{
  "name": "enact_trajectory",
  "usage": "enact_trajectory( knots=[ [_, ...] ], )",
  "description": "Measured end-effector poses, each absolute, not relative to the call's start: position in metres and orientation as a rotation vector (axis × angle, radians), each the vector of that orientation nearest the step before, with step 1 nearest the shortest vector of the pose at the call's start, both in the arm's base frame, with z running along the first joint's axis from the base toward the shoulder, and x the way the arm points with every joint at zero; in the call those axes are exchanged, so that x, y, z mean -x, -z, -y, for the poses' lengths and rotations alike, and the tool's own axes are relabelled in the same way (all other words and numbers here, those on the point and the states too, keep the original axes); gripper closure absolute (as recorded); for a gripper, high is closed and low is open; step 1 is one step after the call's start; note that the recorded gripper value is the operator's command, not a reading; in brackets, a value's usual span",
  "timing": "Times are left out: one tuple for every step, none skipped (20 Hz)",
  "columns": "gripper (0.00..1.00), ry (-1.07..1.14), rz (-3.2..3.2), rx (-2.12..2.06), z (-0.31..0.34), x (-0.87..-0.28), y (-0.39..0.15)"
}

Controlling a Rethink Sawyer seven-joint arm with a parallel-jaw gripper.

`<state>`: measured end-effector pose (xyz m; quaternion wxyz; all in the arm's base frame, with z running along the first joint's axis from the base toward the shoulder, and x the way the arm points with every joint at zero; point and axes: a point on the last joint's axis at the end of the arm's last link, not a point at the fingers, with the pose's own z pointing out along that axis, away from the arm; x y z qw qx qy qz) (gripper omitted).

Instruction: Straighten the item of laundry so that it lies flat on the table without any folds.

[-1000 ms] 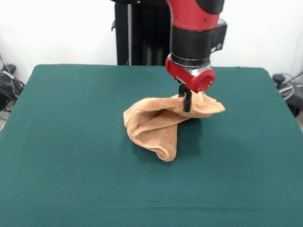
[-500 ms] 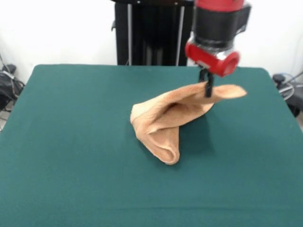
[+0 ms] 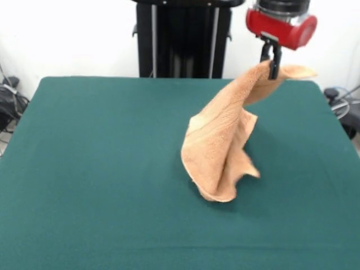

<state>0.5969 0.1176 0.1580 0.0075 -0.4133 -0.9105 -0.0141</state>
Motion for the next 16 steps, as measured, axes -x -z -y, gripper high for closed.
enact_trajectory(
  knots=[
    [1.00, 0.048, 2.850, 1.298, -0.116, -0.598, -0.161],
    [1.00, 0.051, 2.853, 1.303, -0.114, -0.599, -0.164],
    [1.00, 0.054, 2.854, 1.309, -0.113, -0.599, -0.166],
    [1.00, 0.056, 2.855, 1.314, -0.111, -0.600, -0.168],
    [1.00, 0.057, 2.854, 1.320, -0.109, -0.600, -0.170],
    [1.00, 0.058, 2.852, 1.325, -0.107, -0.600, -0.170],
    [1.00, 0.058, 2.848, 1.331, -0.104, -0.599, -0.171],
    [1.00, 0.058, 2.844, 1.337, -0.102, -0.599, -0.171],
    [1.00, 0.056, 2.838, 1.343, -0.099, -0.597, -0.170],
    [1.00, 0.054, 2.831, 1.350, -0.096, -0.595, -0.170],
    [1.00, 0.052, 2.817, 1.361, -0.091, -0.592, -0.167],
    [1.00, 0.051, 2.813, 1.364, -0.090, -0.591, -0.166],
    [1.00, 0.050, 2.806, 1.369, -0.088, -0.589, -0.164],
    [1.00, 0.049, 2.800, 1.374, -0.085, -0.587, -0.162],
    [1.00, 0.049, 2.796, 1.379, -0.084, -0.585, -0.161],
    [1.00, 0.049, 2.794, 1.382, -0.082, -0.584, -0.160]
  ],
)
